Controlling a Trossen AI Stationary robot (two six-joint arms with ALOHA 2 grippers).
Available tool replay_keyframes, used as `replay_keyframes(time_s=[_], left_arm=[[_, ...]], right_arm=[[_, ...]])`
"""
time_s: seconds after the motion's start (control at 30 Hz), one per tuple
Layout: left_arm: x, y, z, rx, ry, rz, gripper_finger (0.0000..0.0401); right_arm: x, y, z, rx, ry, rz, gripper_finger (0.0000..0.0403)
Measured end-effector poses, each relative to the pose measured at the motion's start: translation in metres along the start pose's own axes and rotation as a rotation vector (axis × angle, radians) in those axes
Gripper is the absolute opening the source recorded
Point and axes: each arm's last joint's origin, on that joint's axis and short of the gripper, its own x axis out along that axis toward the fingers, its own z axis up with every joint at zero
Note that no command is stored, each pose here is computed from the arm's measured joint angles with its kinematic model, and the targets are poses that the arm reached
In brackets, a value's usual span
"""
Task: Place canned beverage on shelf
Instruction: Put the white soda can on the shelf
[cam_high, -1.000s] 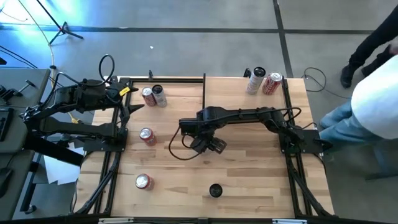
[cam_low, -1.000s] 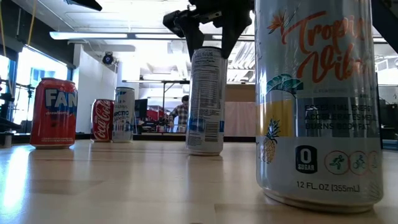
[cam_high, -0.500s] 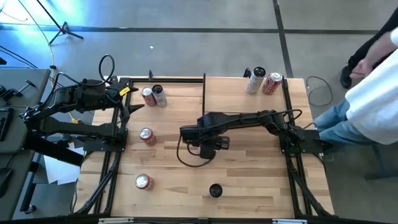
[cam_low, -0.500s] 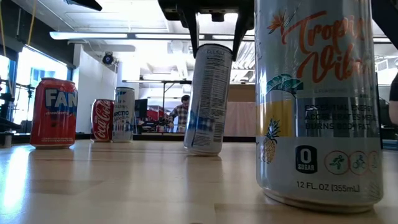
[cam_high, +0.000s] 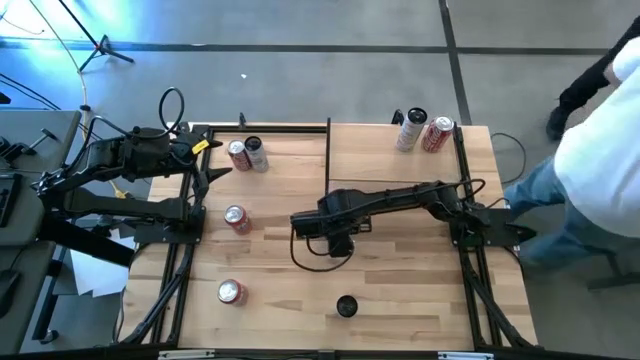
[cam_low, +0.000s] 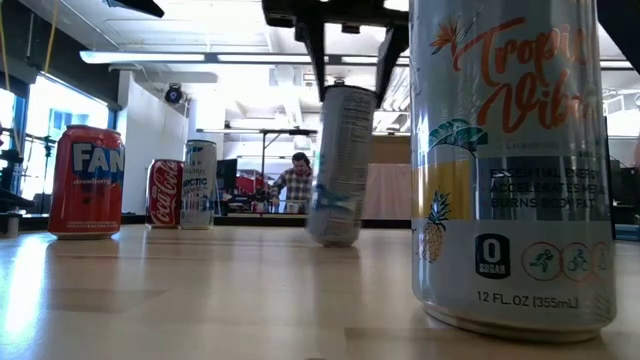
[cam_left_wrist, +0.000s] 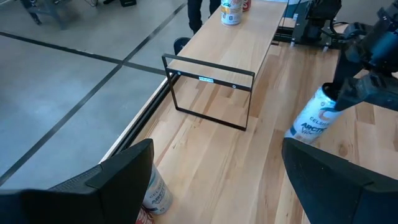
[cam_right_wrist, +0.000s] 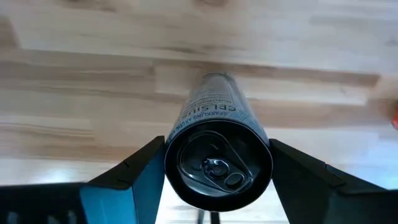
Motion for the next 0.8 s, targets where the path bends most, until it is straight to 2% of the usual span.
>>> replay_keyframes(time_s=[0.2,0.53,0.8], left_arm=[[0.0,0.0,0.0,0.0,0.0,0.0,0.0335],[0.0,0.0,0.0,0.0,0.0,0.0,0.0335],[0.0,0.0,0.0,0.0,0.0,0.0,0.0335]], right_arm=[[-0.002,0.001,0.01,-0.006,-0.033,-0.003,0.0241],[-0.003,0.001,0.016,0.131,-0.115,0.008,0.0241],[-0.002,0.001,0.007,0.071,-0.088,0.004,0.0241]])
